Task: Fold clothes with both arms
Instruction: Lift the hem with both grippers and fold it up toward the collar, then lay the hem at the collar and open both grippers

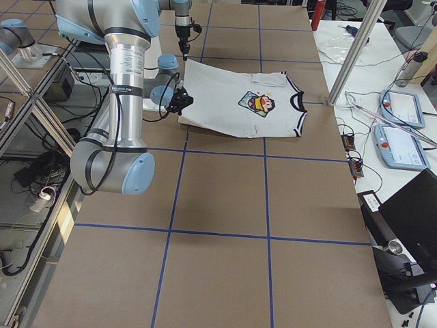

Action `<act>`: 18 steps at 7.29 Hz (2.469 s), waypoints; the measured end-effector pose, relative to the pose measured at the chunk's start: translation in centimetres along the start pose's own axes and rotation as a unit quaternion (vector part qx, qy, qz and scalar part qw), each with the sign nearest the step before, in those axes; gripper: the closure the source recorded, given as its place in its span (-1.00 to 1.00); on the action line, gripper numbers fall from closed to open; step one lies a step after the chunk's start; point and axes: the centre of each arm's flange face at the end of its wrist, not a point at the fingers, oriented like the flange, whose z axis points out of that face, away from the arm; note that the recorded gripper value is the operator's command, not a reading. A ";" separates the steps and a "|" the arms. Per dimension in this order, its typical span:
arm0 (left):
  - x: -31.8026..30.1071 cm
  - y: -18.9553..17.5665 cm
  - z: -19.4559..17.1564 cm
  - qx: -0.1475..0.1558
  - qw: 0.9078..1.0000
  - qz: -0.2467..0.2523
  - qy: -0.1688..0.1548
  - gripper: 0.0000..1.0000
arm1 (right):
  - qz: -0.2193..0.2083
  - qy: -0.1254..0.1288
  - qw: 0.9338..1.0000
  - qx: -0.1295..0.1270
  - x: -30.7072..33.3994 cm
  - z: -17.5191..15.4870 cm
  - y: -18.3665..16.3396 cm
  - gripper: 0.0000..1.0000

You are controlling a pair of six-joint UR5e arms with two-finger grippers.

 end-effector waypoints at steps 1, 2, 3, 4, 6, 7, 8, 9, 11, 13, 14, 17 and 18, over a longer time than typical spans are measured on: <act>0.8 0.1 -2.0 -0.003 1.000 -0.007 0.011 1.00 | 0.007 -0.012 1.000 -0.002 -0.6 -1.6 -0.6 1.00; 2.2 -1.2 -3.8 0.010 0.999 0.005 0.031 1.00 | 0.015 -0.033 0.999 0.008 -2.0 -2.7 -2.2 1.00; 4.0 -3.9 -4.9 0.040 0.997 0.041 0.051 1.00 | 0.005 -0.056 0.998 0.032 -4.6 -2.6 -4.5 1.00; 6.2 -7.5 -5.0 0.084 0.991 0.084 0.063 1.00 | -0.018 -0.071 0.995 0.068 -8.5 -1.5 -7.1 1.00; 10.9 -16.5 -2.1 0.166 0.976 0.135 0.044 1.00 | -0.045 -0.071 0.988 0.129 -18.2 0.1 -13.0 1.00; 12.9 -21.0 -0.5 0.197 0.969 0.148 0.028 1.00 | -0.052 -0.065 0.985 0.148 -22.7 0.6 -15.8 1.00; 14.3 -25.1 0.8 0.222 0.962 0.157 0.019 1.00 | -0.055 -0.056 0.983 0.164 -26.8 1.6 -18.0 1.00; 15.1 -28.8 2.0 0.241 0.956 0.163 0.019 1.00 | -0.055 -0.049 0.981 0.177 -30.8 2.9 -20.0 1.00; 15.9 -34.1 3.8 0.264 0.949 0.171 0.016 1.00 | -0.053 -0.058 0.978 0.192 -36.0 5.3 -24.6 1.00; 16.1 -37.9 5.9 0.278 0.942 0.185 0.011 1.00 | -0.050 -0.059 0.977 0.201 -38.6 6.4 -27.2 1.00; 16.0 -39.7 6.7 0.285 0.939 0.192 0.009 1.00 | -0.049 -0.061 0.976 0.204 -39.5 6.9 -28.1 1.00; 15.7 -43.2 9.2 0.294 0.934 0.205 0.008 1.00 | -0.051 -0.066 0.974 0.211 -40.8 8.6 -29.8 1.00; 15.8 -43.7 9.8 0.294 0.933 0.206 0.009 1.00 | -0.051 -0.064 0.973 0.214 -40.9 8.9 -30.1 1.00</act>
